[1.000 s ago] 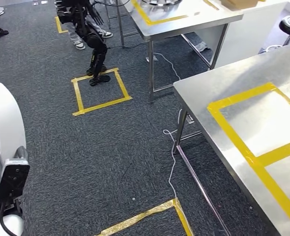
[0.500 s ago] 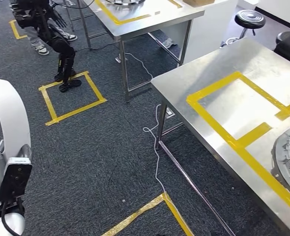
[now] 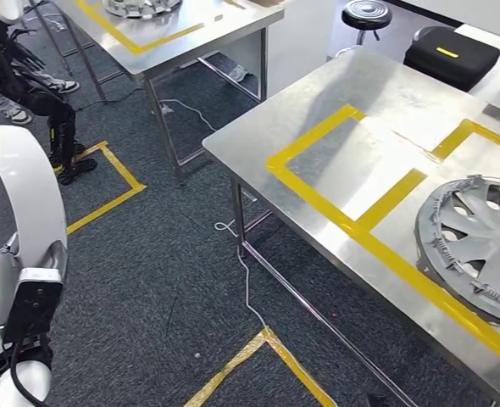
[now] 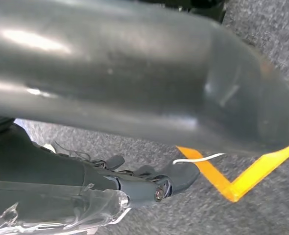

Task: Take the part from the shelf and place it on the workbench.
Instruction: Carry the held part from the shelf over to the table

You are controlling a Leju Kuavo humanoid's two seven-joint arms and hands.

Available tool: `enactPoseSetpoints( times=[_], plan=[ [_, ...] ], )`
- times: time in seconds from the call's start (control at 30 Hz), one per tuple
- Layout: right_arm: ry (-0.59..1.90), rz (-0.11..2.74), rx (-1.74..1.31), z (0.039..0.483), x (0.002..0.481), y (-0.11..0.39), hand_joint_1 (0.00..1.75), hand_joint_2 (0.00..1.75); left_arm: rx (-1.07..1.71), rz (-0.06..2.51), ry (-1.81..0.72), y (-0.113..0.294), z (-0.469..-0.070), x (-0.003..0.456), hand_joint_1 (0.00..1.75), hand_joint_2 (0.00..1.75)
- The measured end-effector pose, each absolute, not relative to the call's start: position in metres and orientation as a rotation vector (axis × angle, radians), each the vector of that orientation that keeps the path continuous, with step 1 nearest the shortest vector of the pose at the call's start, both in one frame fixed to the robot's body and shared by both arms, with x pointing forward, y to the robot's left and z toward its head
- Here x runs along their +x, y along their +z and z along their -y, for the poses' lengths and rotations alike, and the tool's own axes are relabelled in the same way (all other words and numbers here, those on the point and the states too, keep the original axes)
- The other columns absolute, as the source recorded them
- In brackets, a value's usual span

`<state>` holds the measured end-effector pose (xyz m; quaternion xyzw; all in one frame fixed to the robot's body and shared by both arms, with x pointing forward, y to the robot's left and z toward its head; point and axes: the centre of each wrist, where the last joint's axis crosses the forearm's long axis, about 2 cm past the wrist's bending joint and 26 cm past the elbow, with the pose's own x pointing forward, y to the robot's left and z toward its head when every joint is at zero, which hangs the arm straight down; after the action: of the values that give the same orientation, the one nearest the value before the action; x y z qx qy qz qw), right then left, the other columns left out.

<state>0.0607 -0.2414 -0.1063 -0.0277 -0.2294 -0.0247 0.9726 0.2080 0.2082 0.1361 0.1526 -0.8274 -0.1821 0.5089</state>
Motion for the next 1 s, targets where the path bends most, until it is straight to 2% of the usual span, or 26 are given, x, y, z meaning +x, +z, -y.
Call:
enactPoseSetpoints(
  times=[1.0],
  plan=[
    [-0.044,0.46,-0.059,0.245,0.0607,-0.1066,0.0,0.0,0.284,2.04,-0.421,0.14,-0.2003,0.2129,1.75,1.75]
  ],
)
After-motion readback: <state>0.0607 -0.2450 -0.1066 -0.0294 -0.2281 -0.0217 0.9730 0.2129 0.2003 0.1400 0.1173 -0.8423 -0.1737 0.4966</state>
